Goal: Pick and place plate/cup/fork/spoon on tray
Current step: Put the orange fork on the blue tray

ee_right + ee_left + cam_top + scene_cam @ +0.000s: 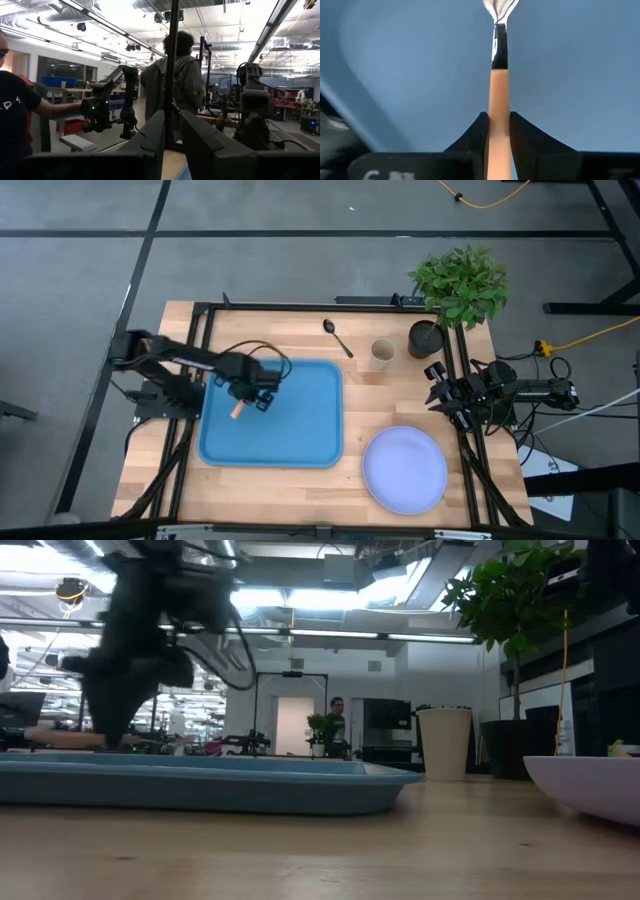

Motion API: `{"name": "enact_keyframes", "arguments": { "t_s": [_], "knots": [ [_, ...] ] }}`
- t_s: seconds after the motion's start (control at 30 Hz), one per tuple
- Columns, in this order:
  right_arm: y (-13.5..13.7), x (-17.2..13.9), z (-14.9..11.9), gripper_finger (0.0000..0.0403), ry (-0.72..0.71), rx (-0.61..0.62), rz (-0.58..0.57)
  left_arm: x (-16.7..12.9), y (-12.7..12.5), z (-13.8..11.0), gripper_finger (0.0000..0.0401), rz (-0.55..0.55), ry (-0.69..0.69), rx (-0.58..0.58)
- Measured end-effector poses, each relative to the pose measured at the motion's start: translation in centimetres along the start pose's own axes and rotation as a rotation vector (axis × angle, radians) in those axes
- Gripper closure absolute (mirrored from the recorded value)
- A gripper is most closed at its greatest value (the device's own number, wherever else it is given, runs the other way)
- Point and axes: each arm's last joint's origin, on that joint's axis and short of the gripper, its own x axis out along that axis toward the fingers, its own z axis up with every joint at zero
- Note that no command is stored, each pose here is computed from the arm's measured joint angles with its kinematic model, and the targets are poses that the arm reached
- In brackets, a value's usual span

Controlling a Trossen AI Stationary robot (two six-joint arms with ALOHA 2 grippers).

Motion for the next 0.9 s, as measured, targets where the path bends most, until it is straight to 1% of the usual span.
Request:
{"name": "enact_keyframes", "arguments": {
  "t_s": [0.07,0.1,0.2,0.33,0.47,0.57,0.73,0.9],
  "knots": [
    [0.0,0.0,0.0,0.0336,0.000,0.000,0.000,0.8,0.7,-1.0,0.0354,-0.031,-0.024,-0.128],
    [0.0,0.0,0.0,0.0336,0.000,-0.001,0.000,1.2,1.1,-1.5,0.0354,-0.027,-0.032,-0.188],
    [0.0,0.0,0.0,0.0336,0.000,-0.001,0.000,2.4,2.0,-2.8,0.0354,0.010,-0.039,-0.294],
    [0.0,0.0,0.0,0.0336,-0.001,-0.004,0.000,2.8,1.9,-4.1,0.0354,0.010,-0.008,-0.323],
    [0.0,0.0,0.0,0.0336,-0.001,-0.020,-0.001,2.7,1.6,-5.2,0.0354,0.004,0.016,-0.313],
    [0.0,0.0,0.0,0.0336,-0.001,-0.028,0.000,2.7,1.7,-6.0,0.0354,0.024,0.034,-0.326],
    [0.0,0.0,0.0,0.0336,-0.001,-0.029,0.000,3.1,1.9,-7.4,0.0354,0.051,0.032,-0.381],
    [0.0,0.0,0.0,0.0336,-0.001,-0.029,0.000,3.6,2.3,-8.8,0.0354,0.078,0.058,-0.423]
  ]
}}
